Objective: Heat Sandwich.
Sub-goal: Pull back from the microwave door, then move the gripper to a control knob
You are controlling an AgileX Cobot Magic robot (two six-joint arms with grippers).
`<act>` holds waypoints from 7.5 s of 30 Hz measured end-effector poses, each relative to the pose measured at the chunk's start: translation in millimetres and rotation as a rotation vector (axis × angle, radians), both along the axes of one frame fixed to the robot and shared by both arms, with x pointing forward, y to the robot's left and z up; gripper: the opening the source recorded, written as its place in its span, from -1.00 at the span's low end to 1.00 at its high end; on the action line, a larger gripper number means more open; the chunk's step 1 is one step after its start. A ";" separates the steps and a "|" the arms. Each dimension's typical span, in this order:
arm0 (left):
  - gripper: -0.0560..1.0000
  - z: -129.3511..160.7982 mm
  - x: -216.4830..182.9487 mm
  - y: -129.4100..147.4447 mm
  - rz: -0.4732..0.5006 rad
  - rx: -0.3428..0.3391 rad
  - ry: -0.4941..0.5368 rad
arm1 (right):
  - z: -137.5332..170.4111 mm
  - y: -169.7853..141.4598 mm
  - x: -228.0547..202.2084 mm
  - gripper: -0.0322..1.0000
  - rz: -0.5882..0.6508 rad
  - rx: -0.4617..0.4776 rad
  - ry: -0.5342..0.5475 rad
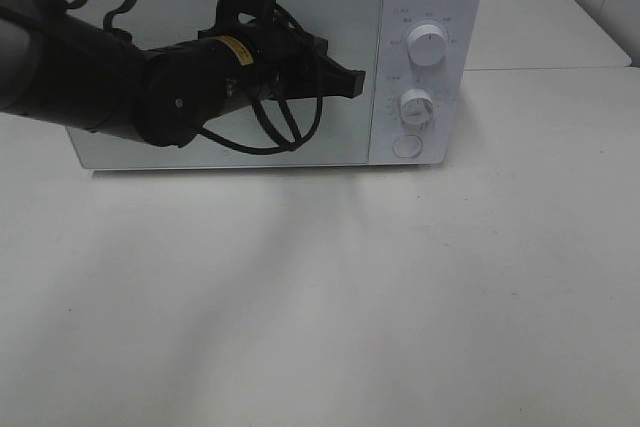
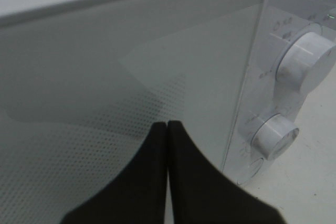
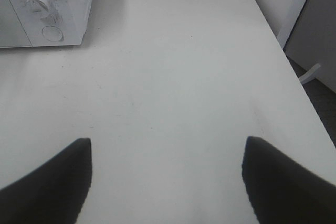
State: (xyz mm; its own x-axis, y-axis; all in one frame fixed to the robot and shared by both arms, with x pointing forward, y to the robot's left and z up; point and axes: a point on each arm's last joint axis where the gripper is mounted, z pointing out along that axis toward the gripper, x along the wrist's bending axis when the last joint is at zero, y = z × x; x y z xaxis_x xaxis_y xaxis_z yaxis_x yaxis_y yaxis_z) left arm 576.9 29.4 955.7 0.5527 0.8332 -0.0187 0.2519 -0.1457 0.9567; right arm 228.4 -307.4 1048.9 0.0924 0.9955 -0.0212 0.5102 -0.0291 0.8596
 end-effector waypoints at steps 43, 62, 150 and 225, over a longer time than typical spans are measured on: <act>0.98 23.8 -111.5 58.8 -0.164 0.359 0.725 | 0.0 0.0 0.0 0.54 0.000 0.000 0.000; 0.98 55.8 -113.1 130.8 0.089 0.477 0.882 | 0.0 0.0 0.0 0.54 0.000 0.000 0.000; 0.98 97.6 -342.4 268.6 0.510 0.042 0.152 | 0.0 0.0 0.0 0.54 0.000 0.000 0.000; 0.98 97.6 -342.6 268.6 0.510 0.042 0.151 | 40.3 4.9 95.4 0.61 0.053 0.001 -0.117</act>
State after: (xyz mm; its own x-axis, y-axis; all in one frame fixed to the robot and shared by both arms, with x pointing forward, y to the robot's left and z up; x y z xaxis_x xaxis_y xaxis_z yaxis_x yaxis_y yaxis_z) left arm 234.3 298.0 1053.3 0.0707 0.9971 -0.0274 0.4348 -0.0061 0.9005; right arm 323.8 -302.5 1089.1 0.0417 0.9991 -0.0119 0.4075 -0.0061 0.9132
